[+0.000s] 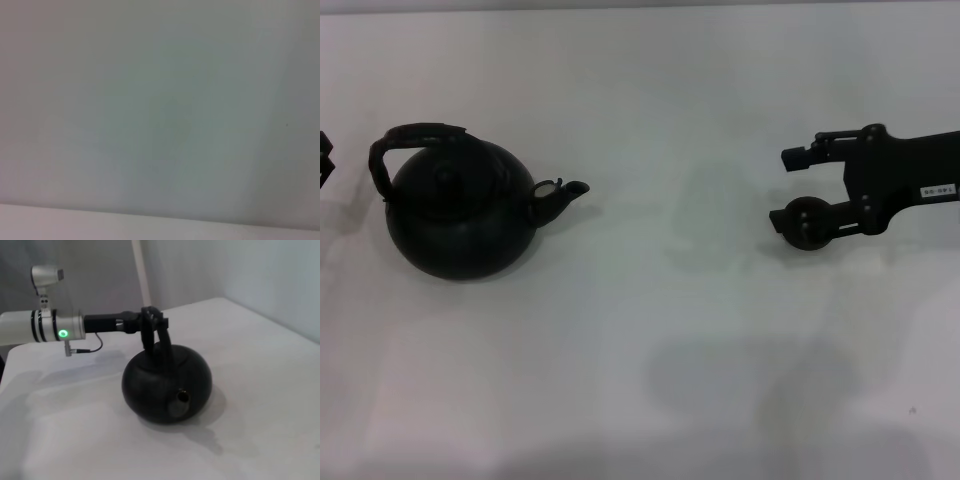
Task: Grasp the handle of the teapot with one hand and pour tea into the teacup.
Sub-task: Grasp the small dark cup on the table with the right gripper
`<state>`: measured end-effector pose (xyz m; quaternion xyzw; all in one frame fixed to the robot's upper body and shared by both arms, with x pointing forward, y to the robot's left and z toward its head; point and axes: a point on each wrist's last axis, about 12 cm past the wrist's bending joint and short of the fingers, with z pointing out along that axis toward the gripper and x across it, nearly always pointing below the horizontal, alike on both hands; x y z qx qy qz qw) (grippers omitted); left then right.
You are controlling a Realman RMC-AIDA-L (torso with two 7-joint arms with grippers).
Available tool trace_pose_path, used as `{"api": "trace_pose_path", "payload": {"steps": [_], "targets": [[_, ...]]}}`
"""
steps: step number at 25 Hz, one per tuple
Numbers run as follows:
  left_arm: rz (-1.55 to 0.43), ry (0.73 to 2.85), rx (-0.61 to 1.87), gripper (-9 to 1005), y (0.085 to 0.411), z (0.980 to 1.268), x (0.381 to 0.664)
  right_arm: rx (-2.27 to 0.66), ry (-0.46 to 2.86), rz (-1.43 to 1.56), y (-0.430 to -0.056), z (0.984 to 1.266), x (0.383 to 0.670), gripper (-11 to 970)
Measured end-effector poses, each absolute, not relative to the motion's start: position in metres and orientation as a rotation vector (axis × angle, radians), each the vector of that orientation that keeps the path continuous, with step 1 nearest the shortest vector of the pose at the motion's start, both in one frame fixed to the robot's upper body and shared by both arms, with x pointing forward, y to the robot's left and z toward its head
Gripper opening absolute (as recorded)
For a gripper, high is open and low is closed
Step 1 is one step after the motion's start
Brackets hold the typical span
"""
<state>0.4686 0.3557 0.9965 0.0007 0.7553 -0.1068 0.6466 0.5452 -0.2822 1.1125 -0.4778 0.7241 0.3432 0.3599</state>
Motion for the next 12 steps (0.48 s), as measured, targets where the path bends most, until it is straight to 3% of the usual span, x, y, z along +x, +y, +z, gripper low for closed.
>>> {"api": "trace_pose_path", "payload": {"steps": [12], "targets": [[-0.239, 1.718, 0.007, 729, 0.356, 0.997, 0.468, -1.250, 1.851, 0.900, -0.269, 1.110, 0.548, 856]]}}
